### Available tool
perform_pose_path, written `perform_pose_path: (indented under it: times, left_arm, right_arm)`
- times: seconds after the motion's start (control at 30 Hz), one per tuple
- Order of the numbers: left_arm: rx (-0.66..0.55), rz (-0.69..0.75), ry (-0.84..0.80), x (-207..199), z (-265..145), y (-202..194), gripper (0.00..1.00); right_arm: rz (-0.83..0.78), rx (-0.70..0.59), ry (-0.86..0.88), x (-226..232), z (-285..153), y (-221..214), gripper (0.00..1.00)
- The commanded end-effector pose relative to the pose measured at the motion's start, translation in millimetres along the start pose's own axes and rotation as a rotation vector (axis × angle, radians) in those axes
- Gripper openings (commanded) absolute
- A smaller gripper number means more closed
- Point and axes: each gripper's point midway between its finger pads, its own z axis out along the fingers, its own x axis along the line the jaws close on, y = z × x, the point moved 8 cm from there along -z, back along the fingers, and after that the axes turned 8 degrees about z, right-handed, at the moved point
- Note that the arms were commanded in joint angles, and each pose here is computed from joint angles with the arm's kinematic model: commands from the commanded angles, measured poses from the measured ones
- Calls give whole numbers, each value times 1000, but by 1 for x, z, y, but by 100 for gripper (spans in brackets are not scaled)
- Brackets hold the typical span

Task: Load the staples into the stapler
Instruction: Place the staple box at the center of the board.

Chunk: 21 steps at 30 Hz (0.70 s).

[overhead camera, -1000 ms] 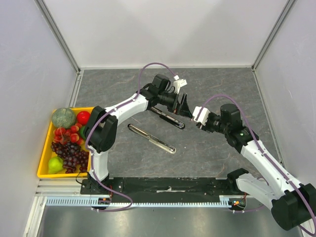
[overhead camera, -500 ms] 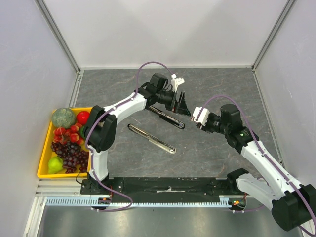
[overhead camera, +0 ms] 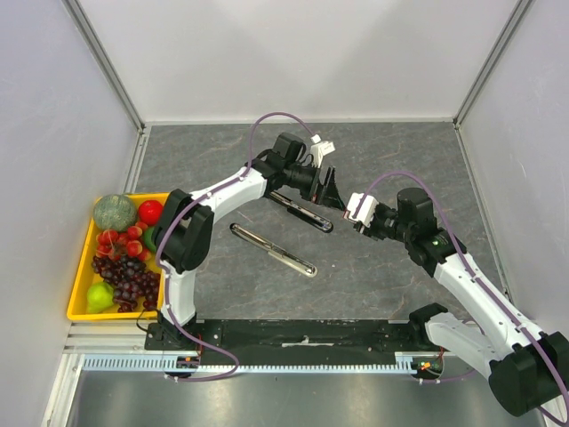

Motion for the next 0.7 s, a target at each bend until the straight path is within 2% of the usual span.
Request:
perform_pose_path:
  times: [0.0,0.67]
  left_arm:
    - [-12,8,-49,-9,6,11,95]
    - [-2,18,-82,-17,7,10,94]
  right_arm:
    - [-25,-54,-17,-4,-1,10,38]
    - [-32,-40,-26,-5,0,7,38]
